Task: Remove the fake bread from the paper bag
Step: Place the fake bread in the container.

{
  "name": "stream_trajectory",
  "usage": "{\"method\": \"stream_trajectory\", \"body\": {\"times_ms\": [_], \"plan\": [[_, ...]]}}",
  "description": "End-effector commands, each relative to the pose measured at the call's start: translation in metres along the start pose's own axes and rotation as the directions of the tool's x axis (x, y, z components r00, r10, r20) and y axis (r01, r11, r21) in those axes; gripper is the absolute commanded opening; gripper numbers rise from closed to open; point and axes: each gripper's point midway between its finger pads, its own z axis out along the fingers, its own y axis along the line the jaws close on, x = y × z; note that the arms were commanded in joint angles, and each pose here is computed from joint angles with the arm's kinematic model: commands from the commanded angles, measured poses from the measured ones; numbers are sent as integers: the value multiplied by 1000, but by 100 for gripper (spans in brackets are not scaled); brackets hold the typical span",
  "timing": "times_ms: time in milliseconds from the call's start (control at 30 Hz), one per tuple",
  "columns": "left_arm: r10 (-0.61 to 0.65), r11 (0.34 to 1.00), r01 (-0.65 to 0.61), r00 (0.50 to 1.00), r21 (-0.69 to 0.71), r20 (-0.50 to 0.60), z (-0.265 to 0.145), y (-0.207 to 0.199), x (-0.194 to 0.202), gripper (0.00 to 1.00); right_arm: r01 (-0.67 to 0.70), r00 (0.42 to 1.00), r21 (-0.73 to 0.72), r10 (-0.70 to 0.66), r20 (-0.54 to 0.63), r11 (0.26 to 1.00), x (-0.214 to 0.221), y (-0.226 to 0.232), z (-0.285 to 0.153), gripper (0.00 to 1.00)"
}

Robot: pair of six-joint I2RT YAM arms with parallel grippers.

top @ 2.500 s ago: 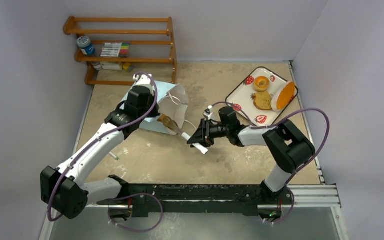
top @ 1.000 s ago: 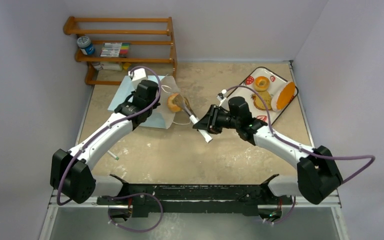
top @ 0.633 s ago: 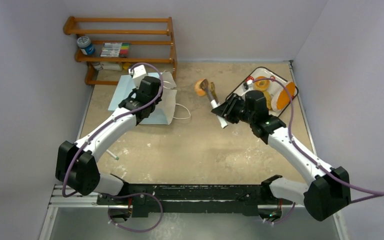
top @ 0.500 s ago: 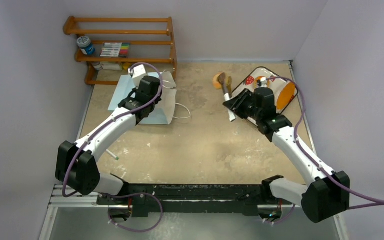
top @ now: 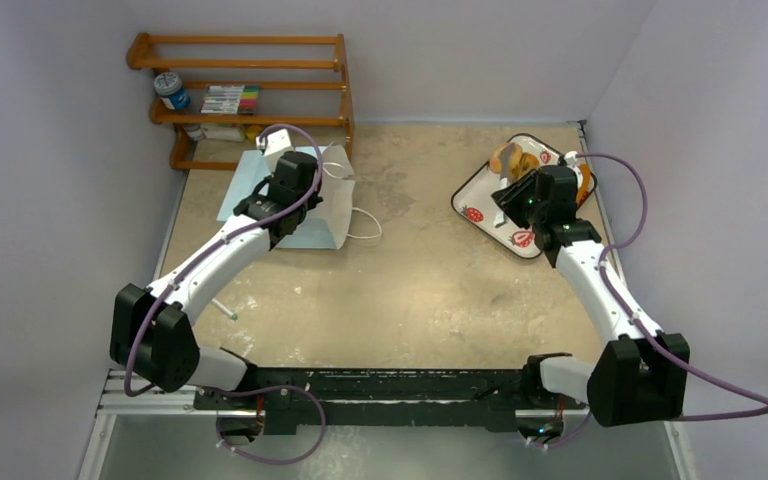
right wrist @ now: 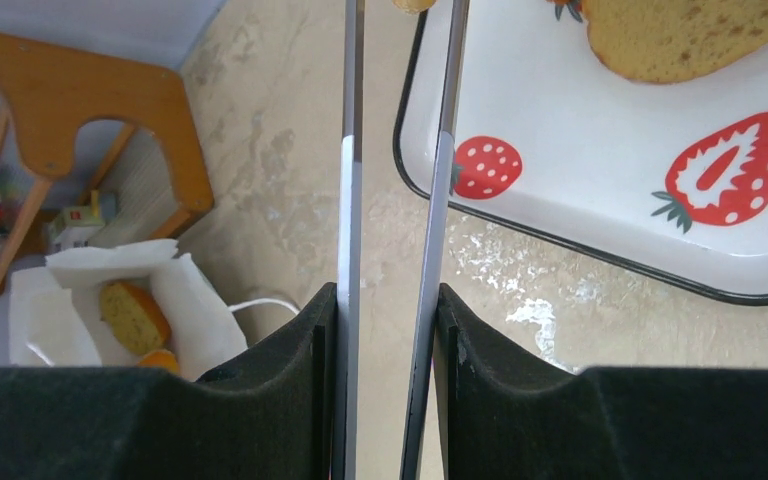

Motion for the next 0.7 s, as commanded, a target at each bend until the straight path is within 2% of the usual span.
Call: {"method": "stream_trajectory", "body": {"times_ms": [0, 167, 267, 667], "plan": [[-55, 997, 51, 997, 66, 59, -14, -11, -28, 0, 27, 1000, -94, -27, -2, 995, -9, 26, -3, 0], [-65, 995, 61, 996, 73, 53, -15, -12, -26, 0, 27, 997, -69, -31, -68, 997, 13, 9, 3, 0], [-69, 995, 65, 996, 77, 50, -14, -13, -25, 0, 24, 997, -49, -27, -78, 998, 21, -2, 6, 4], [-66, 995, 62, 997, 80, 49, -13, -13, -23, 0, 43, 989, 5, -42, -141, 999, 43, -25, 18, 34]]}}
